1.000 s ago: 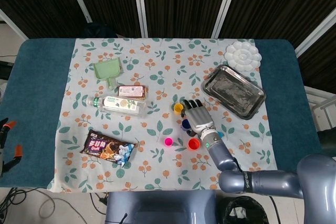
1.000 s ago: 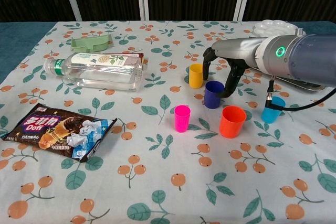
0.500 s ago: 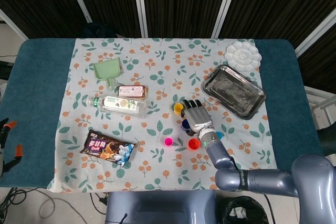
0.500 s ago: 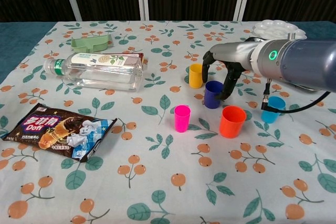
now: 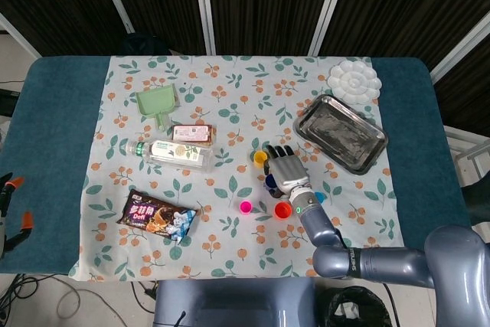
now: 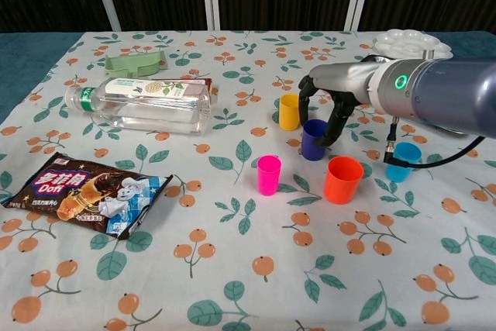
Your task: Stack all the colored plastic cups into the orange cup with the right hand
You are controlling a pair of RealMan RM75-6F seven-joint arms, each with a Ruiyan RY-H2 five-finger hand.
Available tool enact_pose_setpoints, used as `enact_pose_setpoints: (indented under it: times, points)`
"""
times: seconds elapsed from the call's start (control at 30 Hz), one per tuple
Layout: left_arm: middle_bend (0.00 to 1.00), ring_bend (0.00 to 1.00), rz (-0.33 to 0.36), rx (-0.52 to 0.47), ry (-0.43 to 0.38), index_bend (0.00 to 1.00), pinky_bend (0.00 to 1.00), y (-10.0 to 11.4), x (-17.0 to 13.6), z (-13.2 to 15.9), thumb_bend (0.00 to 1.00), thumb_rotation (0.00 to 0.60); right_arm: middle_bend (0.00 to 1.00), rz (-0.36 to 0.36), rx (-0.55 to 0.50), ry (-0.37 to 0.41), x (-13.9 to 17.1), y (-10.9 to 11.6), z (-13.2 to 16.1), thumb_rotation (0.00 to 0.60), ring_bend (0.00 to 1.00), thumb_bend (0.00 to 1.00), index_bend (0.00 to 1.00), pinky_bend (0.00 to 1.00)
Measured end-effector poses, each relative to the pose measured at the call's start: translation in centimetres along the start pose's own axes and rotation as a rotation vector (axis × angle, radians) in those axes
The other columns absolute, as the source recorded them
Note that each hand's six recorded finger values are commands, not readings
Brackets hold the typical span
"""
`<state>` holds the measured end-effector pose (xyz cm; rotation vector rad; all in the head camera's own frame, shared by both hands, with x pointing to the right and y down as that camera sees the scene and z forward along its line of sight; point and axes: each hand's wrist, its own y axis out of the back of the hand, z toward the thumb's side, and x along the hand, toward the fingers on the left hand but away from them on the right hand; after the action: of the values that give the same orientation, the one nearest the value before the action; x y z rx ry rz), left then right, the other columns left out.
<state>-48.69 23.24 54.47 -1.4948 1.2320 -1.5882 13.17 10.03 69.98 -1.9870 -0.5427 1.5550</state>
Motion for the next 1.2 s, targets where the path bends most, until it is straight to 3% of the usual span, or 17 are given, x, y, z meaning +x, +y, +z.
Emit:
enact_pose_setpoints:
  times: [0.43,0.87,1.2]
  points:
    - [0.07,0.00,-0.002,-0.004,0.000,0.17,0.01,-0.05,0.00,0.04,0.47,0.600,0.00,0.010,0.010,-0.011,-0.08,0.03,-0.43,0.600,0.00,0.37,0.43,0.00]
    - [0.07,0.00,-0.003,-0.007,-0.001,0.17,0.01,-0.05,0.01,0.06,0.47,0.600,0.00,0.022,0.005,-0.009,-0.04,0.09,-0.47,0.600,0.00,0.38,0.51,0.01]
    - [0.07,0.00,-0.002,-0.008,-0.002,0.17,0.01,-0.01,0.01,0.08,0.47,0.600,0.00,0.006,0.000,0.008,0.41,0.93,-0.37,0.600,0.00,0.38,0.52,0.01]
